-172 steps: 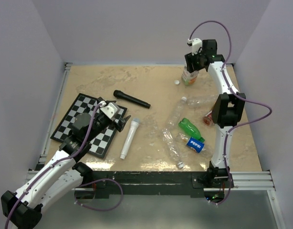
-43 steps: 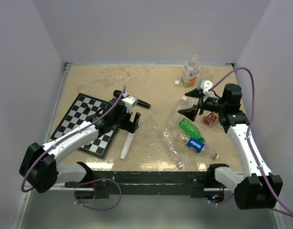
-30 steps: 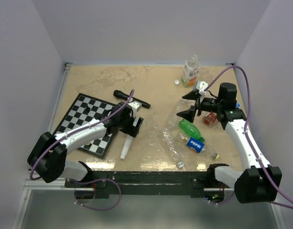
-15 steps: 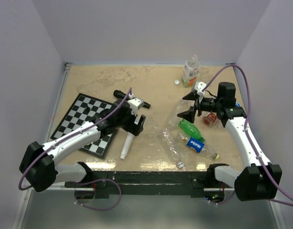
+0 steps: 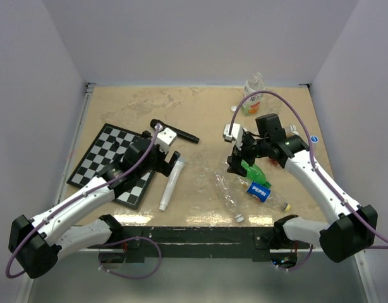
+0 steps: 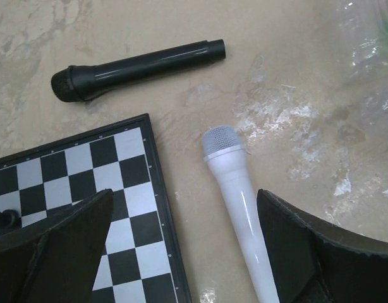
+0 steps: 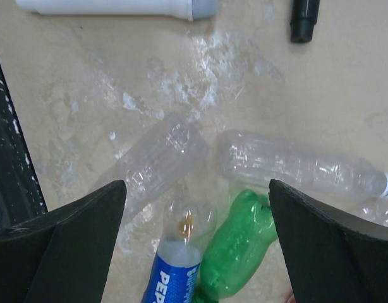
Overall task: Unscrew the bottle caps
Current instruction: Pick up the plastic bottle at the center of the board.
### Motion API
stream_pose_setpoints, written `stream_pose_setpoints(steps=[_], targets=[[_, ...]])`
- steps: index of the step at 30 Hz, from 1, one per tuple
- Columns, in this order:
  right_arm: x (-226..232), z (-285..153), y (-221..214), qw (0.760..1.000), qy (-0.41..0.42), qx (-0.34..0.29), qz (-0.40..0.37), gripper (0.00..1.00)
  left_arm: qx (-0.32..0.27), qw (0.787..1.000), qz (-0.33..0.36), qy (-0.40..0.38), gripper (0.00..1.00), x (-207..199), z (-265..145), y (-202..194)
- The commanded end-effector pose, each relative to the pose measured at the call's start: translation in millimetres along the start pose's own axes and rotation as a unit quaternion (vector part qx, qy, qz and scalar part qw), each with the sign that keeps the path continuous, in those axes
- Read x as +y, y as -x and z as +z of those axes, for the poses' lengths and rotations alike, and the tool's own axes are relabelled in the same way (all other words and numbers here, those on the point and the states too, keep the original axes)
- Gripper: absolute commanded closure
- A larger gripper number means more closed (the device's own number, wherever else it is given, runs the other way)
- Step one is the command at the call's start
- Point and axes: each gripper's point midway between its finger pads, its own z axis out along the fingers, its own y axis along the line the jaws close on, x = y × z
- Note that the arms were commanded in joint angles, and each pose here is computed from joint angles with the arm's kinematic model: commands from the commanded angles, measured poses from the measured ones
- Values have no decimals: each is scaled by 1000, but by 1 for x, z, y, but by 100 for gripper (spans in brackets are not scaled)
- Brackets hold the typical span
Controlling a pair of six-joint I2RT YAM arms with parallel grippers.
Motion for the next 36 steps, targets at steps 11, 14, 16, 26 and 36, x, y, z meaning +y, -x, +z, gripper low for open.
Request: stream_pose_setpoints(steps=[11, 14, 16, 26, 36], targets=[[15, 29, -50, 987, 10, 162, 9, 2, -59, 997, 5, 38, 0, 20, -14, 22], [16, 41, -59, 982, 18, 188, 5, 2, -62, 997, 5, 37, 0, 19, -15, 22], [9, 42, -56, 982, 6, 191, -2, 2, -63, 997, 5, 37, 0, 20, -16, 23], [-70, 18, -25, 986, -88, 140, -22, 2, -66, 997, 7, 34, 0, 19, -16, 23], [-97, 16, -29, 932, 12, 129, -338, 2, -69, 997, 9, 29, 0, 17, -18, 24]])
